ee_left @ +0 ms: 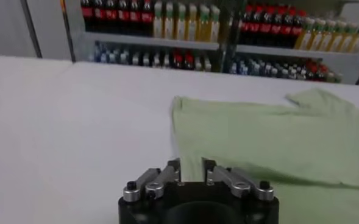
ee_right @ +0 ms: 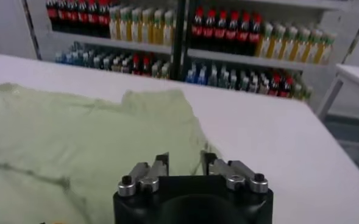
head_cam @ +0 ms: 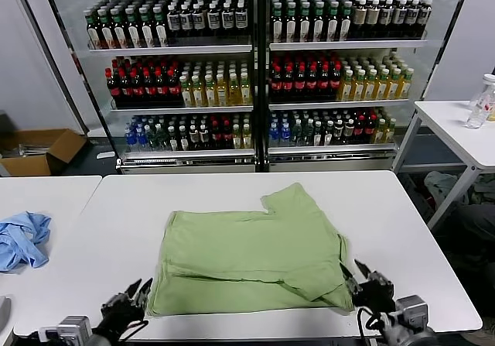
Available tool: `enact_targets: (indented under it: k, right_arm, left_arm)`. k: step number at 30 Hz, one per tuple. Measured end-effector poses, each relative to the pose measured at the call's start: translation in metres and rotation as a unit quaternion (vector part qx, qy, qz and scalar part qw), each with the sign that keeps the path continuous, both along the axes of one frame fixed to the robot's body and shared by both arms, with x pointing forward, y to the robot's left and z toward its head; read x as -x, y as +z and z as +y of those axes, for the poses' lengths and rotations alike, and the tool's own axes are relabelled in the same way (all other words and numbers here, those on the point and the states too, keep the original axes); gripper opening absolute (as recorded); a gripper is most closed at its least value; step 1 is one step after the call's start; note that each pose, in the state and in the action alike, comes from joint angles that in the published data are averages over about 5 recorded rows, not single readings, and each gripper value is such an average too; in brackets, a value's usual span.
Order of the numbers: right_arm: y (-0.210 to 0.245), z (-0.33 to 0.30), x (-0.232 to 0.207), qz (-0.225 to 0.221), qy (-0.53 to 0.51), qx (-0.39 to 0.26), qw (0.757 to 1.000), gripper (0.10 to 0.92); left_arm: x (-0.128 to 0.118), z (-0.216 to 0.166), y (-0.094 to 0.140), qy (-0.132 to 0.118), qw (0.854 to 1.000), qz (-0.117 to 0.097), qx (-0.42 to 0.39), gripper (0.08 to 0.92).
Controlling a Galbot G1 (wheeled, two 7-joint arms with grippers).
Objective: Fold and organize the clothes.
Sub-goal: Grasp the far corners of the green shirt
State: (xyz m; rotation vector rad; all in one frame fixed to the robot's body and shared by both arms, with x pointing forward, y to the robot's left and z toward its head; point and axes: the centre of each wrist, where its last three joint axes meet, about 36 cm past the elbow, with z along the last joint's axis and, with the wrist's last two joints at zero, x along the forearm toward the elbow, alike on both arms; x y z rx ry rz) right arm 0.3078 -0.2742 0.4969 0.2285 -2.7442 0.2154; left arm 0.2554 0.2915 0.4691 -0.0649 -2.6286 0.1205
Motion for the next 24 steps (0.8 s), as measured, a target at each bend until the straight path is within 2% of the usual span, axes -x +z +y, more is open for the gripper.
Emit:
enact_targets:
  k: [7, 14, 17, 24]
  right_arm:
    - [-0.019, 0.009, -0.084, -0.011, -0.006, -0.013, 1.000, 0.786]
    - [-0.037, 0.027, -0.176, 0.004, -0.018, -0.021, 1.000, 0.822]
    - [-0.042, 0.036, -0.211, 0.014, -0.021, -0.023, 0.999, 0.823]
    - [-0.052, 0.050, -0.280, 0.043, -0.040, -0.018, 0.998, 0.823]
  left_arm:
    - [-0.039, 0.013, -0.006, 0.007, 1.000, -0.024, -0.001, 0.560]
    - [-0.108, 0.023, -0.036, 0.019, 1.000, -0.025, -0.001, 0.776]
    - [-0.139, 0.023, -0.049, 0.020, 1.000, -0.021, 0.001, 0.815]
    - [-0.204, 0.016, -0.074, 0.016, 1.000, -0.011, -0.010, 0.822]
